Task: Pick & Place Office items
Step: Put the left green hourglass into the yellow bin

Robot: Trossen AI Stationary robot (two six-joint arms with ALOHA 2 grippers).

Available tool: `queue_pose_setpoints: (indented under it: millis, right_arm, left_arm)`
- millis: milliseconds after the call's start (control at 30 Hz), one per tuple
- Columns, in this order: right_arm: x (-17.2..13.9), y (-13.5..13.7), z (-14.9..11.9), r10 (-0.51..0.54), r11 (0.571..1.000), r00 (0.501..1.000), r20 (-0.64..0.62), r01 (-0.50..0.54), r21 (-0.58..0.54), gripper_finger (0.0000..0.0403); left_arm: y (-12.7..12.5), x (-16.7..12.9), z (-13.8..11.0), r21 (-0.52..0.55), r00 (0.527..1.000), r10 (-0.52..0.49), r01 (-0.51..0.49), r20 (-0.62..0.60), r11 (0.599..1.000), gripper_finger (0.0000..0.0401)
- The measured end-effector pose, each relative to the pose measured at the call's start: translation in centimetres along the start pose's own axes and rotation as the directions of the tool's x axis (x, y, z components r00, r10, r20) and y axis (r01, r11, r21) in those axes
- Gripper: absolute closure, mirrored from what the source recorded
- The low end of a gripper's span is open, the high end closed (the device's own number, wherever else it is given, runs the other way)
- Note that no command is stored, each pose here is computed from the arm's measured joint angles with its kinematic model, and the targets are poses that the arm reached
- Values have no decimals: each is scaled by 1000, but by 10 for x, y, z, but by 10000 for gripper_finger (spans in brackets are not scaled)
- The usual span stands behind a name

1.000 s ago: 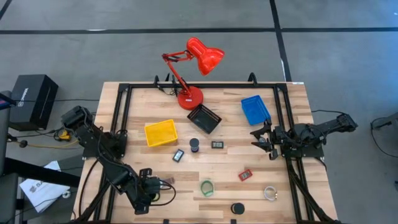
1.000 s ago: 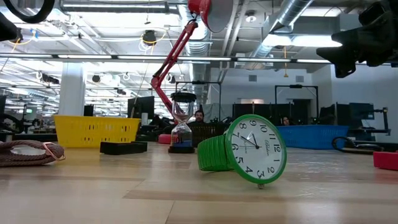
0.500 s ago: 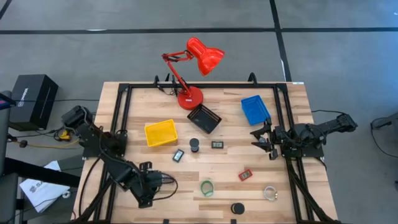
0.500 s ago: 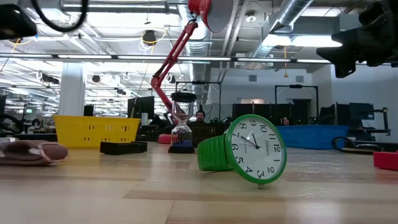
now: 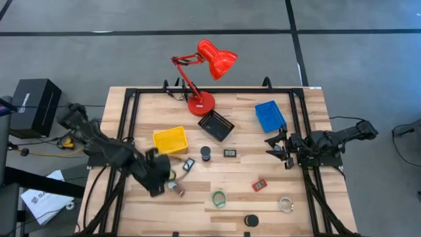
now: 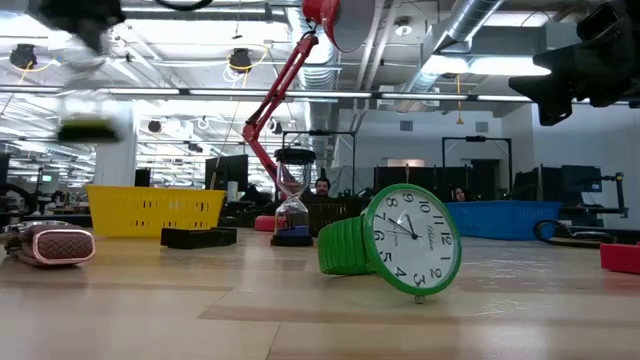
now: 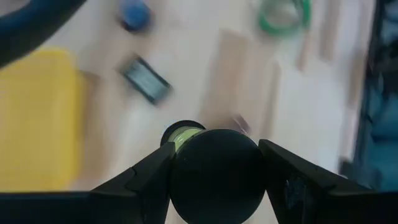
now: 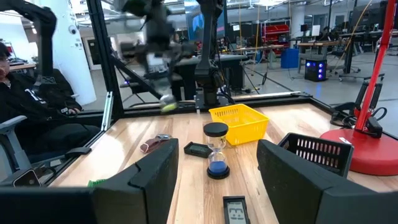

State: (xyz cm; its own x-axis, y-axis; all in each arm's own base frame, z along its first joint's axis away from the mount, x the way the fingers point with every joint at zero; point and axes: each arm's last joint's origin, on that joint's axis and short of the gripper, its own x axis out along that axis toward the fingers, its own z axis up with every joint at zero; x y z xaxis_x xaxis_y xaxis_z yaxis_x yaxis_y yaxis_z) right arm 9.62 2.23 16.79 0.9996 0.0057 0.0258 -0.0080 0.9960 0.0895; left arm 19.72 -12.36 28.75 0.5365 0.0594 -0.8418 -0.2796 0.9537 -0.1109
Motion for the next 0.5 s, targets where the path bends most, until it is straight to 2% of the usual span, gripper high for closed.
queue_pose_setpoints:
  millis: [100,200,367,500]
  right_arm:
    - [0,0,0,0,1000,1000,0,0,0,193]
    - [0,0,0,0,1000,1000,0,0,-3,193]
    - [0,0,0,0,1000,1000,0,0,-3,193]
    - [0,0,0,0,1000,1000,0,0,-3,193]
  left_arm:
    - [22,-12,6,-40,996,25,-22,82,999,196]
    - [45,-14,8,-67,991,72,-64,115,996,188]
    - [83,-4,7,-93,978,183,-173,105,980,194]
    - [112,10,4,-160,957,285,-273,55,949,196]
